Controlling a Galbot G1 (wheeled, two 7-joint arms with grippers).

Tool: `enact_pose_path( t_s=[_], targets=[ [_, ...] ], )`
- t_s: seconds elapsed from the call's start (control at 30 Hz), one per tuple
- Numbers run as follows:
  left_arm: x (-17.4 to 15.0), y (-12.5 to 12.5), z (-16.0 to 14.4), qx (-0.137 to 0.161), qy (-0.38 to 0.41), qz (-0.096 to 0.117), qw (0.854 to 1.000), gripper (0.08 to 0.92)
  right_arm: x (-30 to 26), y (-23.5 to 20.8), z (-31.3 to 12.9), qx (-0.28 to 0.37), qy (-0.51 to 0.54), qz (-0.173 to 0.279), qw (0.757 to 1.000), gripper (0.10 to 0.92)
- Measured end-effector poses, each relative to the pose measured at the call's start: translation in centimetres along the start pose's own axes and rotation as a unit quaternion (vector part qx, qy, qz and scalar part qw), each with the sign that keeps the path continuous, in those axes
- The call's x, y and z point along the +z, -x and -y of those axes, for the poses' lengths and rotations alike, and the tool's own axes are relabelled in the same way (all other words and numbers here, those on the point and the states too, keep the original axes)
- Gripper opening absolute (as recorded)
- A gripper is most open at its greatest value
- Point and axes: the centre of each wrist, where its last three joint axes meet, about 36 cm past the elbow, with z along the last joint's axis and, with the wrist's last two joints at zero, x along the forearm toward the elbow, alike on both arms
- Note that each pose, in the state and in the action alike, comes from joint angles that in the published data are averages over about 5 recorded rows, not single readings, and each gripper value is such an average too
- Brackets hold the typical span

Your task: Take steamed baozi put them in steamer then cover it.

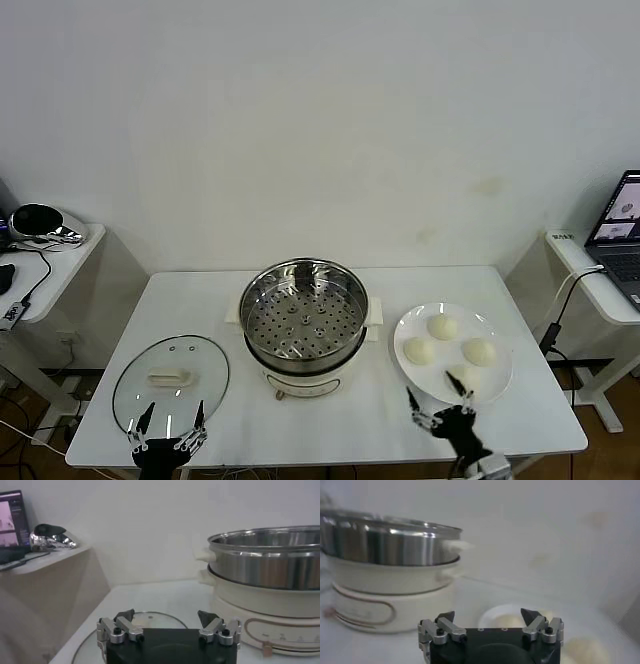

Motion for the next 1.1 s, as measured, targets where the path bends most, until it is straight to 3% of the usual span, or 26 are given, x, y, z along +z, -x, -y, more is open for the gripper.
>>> enact_pose_path(
  t_s=[0.2,0.5,0.87,1.1],
  targets=[
    [-0.4,0.5,-0.3,0.001,0.016,0.004,1.0,0.823,-1.3,2.4,6.0,-0.033,-0.118,-0.023,0.992,0.823],
    [-1.2,0.7,-0.5,0.0,0.035,0.015,0.999,0.823,-5.6,9.5,13.6,-0.131,-0.271,-0.059,0.952,0.823],
    [-1.5,0.7,-1.3,-0.008,0.05,0.017,0.999,0.823,-9.5,18.5,17.8,-0.288,-0.345,-0.121,0.885,0.823],
    [-1.3,1.0,-1.7,-0.017,0.056,0.017,0.998,0.823,-10.6,22.9,18.4,-0.35,-0.37,-0.16,0.846,0.823]
  ],
)
